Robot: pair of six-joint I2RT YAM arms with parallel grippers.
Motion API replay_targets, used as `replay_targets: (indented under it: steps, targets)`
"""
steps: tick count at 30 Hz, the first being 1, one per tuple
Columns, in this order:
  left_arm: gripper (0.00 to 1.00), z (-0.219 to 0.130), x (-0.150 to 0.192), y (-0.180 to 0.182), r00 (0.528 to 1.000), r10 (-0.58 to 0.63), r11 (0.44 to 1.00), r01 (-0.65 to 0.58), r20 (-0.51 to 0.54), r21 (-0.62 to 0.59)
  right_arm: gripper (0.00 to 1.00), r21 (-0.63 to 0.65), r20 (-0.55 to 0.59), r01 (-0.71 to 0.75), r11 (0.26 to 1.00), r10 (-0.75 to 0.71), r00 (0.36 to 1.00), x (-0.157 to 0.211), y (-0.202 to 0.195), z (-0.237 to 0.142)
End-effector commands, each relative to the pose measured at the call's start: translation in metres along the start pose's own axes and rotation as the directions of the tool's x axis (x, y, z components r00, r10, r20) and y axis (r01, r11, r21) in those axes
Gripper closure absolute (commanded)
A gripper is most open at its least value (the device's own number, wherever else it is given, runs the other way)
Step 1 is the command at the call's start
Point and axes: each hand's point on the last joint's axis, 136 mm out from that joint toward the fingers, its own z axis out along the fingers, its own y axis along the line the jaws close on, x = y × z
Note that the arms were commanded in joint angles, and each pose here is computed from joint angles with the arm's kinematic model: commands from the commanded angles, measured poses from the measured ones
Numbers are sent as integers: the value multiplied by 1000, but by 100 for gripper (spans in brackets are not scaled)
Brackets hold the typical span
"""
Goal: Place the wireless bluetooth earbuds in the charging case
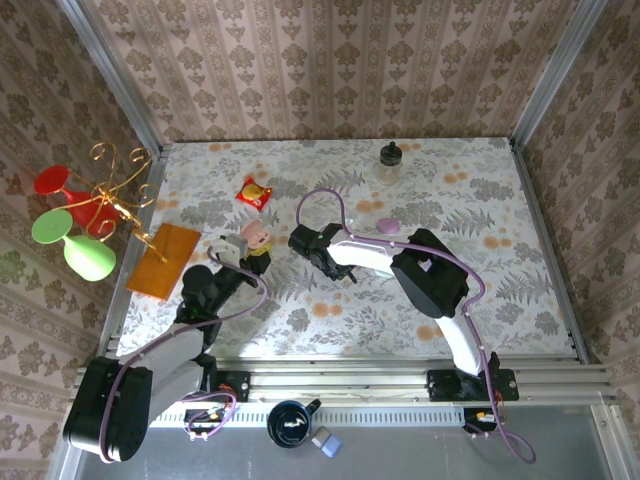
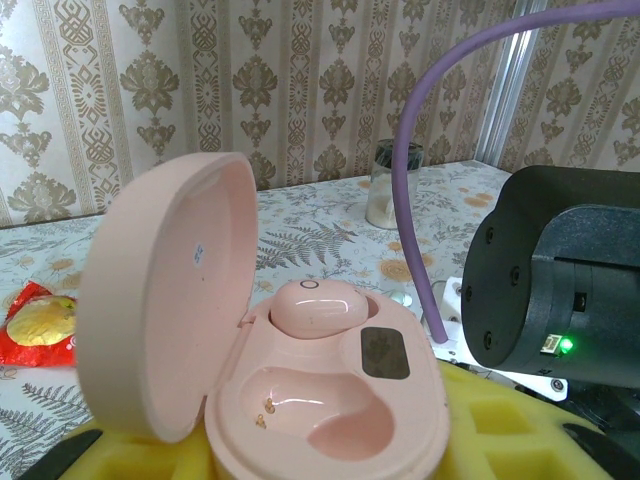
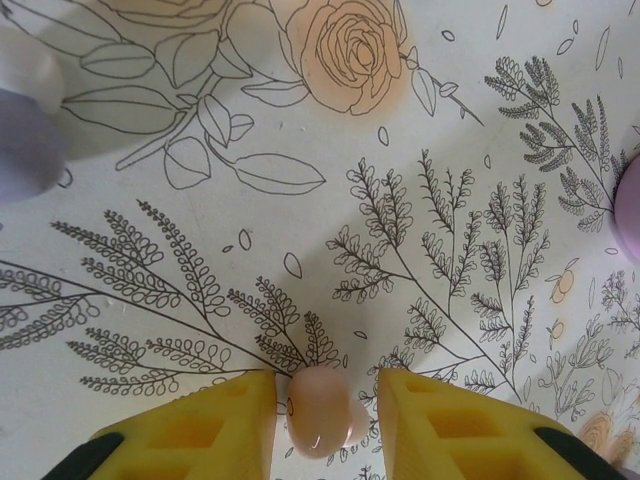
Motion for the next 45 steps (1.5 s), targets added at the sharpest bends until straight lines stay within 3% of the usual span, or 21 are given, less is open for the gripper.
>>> replay_targets:
  steps: [1,15,22,27,33,38,45]
  targets:
    - [67,-2,-1,2,1000,11,1000,-10,10,-10,69,50,-33,15,999,-13,999,7,-8,-1]
    - [67,-2,3,-2,1000,9,1000,-9,-2,16,81,29,-2,-25,999,25,1000,1,-11,-6]
    - [66,1,1,-22,997,70,989,-72,26,132,83,-199,101,-202,959,225,969,-5,-19,-33]
    - [66,12,9,-34,995,104,978,-103,3,180,83,-400,127,-266,877,340,932,-2,-25,-62]
    - [68,24,6,-52,986,149,958,-161,68,239,83,-636,148,-282,718,472,869,-1,-32,-108]
    - [68,35,11,-79,971,222,914,-239,88,329,83,-818,179,-200,539,569,802,-10,-37,-161]
    - [68,48,17,-100,960,262,885,-278,94,373,82,-908,228,-46,415,585,778,-26,-27,-208]
